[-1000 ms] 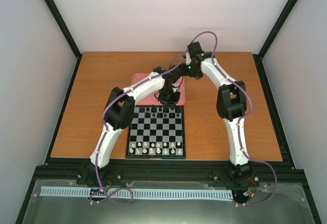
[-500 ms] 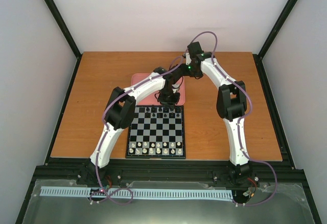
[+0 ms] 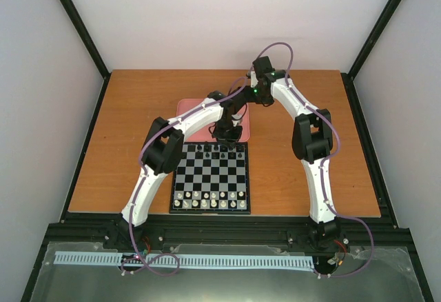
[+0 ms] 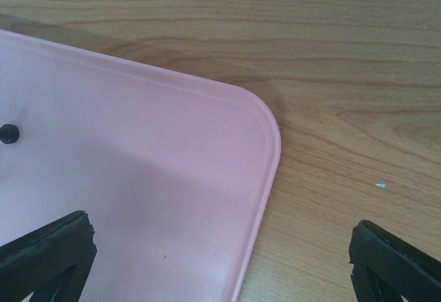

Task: Set up the chess pieces on the board
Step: Place the chess piece on the chessboard.

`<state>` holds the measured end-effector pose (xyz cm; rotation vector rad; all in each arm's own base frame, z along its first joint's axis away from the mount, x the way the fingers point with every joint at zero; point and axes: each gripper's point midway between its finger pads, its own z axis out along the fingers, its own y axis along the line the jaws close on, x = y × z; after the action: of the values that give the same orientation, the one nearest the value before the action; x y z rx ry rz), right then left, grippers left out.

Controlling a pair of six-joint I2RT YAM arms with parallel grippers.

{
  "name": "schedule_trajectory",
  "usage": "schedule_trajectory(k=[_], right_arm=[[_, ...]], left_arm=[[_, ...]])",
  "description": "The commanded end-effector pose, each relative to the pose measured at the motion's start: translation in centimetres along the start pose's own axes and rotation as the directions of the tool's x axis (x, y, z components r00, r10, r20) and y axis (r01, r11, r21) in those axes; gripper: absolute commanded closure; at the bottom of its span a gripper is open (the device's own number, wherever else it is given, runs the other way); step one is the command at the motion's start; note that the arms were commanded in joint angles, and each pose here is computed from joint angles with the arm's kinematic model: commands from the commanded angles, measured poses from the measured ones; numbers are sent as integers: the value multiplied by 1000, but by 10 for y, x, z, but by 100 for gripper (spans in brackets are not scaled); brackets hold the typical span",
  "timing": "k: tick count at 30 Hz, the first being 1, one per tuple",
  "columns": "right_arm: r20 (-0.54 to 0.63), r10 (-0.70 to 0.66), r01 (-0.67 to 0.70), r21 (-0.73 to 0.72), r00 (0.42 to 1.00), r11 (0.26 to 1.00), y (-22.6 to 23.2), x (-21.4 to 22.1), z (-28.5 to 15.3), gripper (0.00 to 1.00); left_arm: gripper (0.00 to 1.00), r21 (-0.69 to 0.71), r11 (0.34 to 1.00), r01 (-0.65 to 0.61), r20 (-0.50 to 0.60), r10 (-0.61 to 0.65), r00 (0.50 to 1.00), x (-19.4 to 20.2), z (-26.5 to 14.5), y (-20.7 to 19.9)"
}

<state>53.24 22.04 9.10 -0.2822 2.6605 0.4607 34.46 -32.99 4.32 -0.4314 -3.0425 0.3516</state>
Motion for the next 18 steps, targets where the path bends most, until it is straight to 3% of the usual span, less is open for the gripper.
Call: schedule_trajectory(k=[1, 18], right_arm=[[27, -5, 5, -11, 1000, 1000, 2, -8, -14, 0], [27, -7, 7, -25, 1000, 1000, 5, -8, -14, 0]], left_arm=[[75, -3, 1000, -22, 5, 22, 1000, -3, -1, -5], [71, 24, 999, -23, 41, 22, 999, -15, -9, -14]])
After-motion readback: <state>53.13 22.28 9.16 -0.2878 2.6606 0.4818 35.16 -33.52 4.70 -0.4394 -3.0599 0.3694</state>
